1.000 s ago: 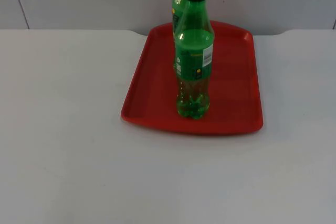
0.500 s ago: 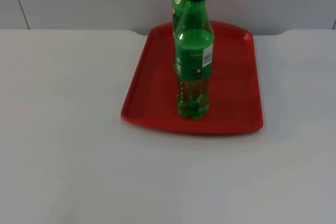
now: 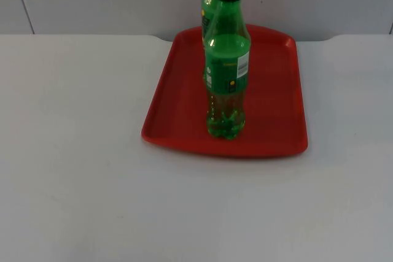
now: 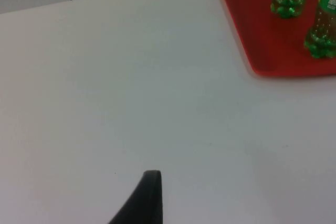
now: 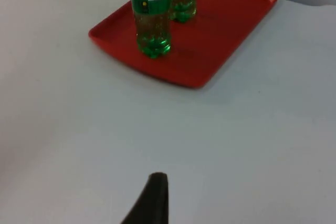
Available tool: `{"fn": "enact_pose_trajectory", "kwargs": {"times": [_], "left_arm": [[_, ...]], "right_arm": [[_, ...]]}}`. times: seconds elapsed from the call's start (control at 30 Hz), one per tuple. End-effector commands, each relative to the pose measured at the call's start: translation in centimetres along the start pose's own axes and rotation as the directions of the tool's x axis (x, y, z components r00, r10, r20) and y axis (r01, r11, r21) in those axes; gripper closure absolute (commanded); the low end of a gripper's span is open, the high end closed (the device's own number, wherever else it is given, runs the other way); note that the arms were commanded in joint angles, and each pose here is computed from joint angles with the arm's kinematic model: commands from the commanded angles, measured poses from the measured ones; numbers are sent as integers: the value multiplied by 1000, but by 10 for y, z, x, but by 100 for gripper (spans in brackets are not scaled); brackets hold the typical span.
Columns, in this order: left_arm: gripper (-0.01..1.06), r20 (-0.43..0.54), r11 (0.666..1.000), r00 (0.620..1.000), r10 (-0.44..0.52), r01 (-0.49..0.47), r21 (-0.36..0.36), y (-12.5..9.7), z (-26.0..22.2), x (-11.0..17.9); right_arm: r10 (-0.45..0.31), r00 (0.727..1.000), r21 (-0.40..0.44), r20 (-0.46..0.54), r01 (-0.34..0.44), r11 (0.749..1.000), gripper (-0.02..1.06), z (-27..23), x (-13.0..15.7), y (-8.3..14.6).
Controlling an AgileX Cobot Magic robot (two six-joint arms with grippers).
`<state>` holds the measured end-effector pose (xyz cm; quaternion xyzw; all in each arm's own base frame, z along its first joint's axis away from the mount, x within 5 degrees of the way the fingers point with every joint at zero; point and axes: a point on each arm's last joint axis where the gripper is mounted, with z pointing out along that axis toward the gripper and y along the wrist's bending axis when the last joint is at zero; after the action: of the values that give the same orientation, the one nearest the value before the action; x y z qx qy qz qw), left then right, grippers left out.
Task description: Place the bottle upright on the tray.
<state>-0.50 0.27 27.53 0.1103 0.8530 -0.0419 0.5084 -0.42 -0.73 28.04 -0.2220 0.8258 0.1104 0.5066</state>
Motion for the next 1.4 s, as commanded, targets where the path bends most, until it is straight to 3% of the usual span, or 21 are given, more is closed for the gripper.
{"fn": "enact_pose_trajectory", "kwargs": {"times": [0.0, 0.53, 0.6, 0.7, 1.37], "left_arm": [[0, 10, 1000, 1000, 2, -2, 3, 0, 1, 0], [0, 10, 1000, 1000, 2, -2, 3, 0, 1, 0], [0, 10, 1000, 1000, 2, -2, 3, 0, 1, 0], [0, 10, 1000, 1000, 2, -2, 3, 0, 1, 0], [0, 10, 1000, 1000, 2, -2, 3, 0, 1, 0]], "right_arm": [[-12, 1000, -11, 6, 12, 1000, 17, 0, 0, 1], [-40, 999, -40, 8, 40, 998, 17, 0, 0, 3], [-40, 999, -40, 8, 40, 998, 15, 0, 0, 3], [-40, 999, -40, 8, 40, 998, -1, 0, 0, 3], [-29, 1000, -29, 7, 30, 999, -1, 0, 0, 2]]}}
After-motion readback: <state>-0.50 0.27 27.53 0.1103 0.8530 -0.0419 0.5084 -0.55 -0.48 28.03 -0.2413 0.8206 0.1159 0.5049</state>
